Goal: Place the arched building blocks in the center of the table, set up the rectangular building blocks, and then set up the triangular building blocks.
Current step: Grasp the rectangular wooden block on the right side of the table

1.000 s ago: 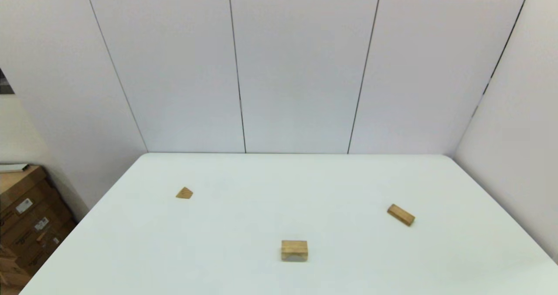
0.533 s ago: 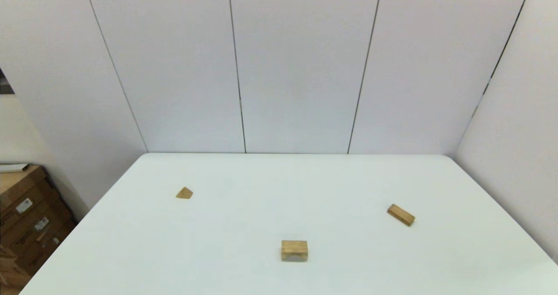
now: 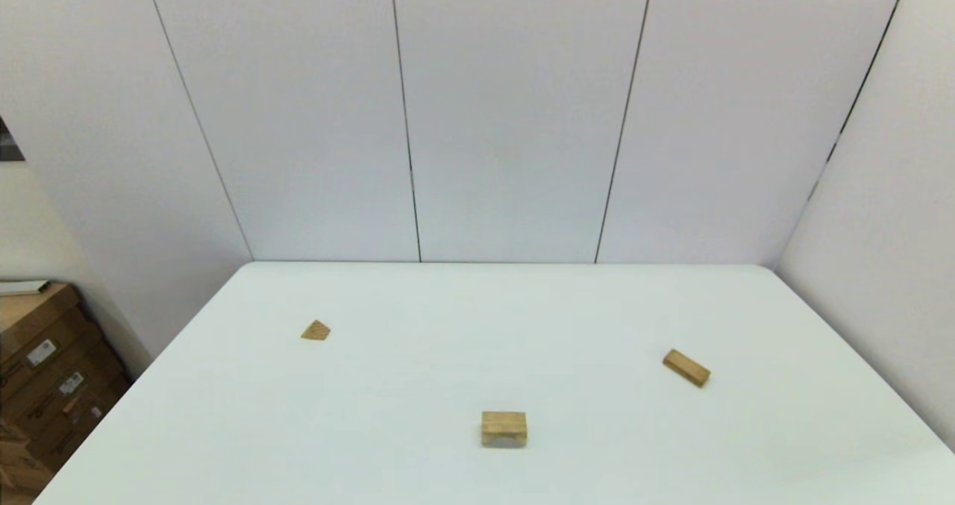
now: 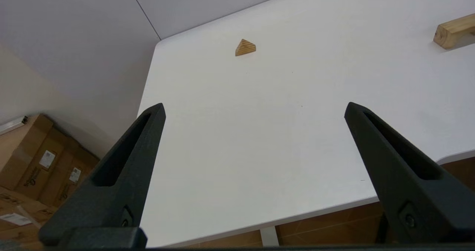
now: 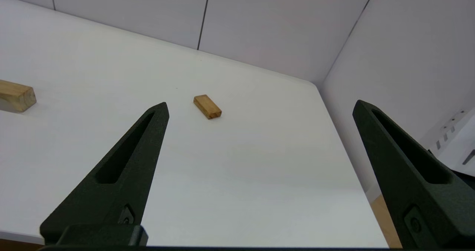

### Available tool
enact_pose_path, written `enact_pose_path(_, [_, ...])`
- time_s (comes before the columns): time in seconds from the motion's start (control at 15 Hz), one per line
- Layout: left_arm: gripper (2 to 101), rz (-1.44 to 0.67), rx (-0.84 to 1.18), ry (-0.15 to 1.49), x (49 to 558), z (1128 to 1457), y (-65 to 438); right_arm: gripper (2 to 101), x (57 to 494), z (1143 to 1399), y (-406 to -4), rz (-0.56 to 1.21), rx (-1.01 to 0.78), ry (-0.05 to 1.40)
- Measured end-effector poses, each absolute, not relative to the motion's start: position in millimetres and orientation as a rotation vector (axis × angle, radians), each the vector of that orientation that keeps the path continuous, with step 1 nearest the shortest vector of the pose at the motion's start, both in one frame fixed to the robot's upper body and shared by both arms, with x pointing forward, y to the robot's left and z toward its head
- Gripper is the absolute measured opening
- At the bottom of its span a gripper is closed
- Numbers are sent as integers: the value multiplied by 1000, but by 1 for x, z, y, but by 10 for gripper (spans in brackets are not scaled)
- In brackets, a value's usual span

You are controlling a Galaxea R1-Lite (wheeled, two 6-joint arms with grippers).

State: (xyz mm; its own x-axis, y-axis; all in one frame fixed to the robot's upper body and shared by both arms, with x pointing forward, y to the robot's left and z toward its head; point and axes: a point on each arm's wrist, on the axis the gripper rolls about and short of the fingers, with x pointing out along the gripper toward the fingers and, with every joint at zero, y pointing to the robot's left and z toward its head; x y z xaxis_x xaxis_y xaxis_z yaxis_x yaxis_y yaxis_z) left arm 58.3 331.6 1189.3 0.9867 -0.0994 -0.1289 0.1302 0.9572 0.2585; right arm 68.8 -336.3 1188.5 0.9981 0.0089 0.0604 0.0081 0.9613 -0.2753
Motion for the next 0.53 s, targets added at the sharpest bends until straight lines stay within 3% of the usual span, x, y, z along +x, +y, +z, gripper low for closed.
enact_pose_path(0.53, [978, -81, 180, -9, 68, 1186, 332, 980, 69, 1189, -336, 0, -279, -61])
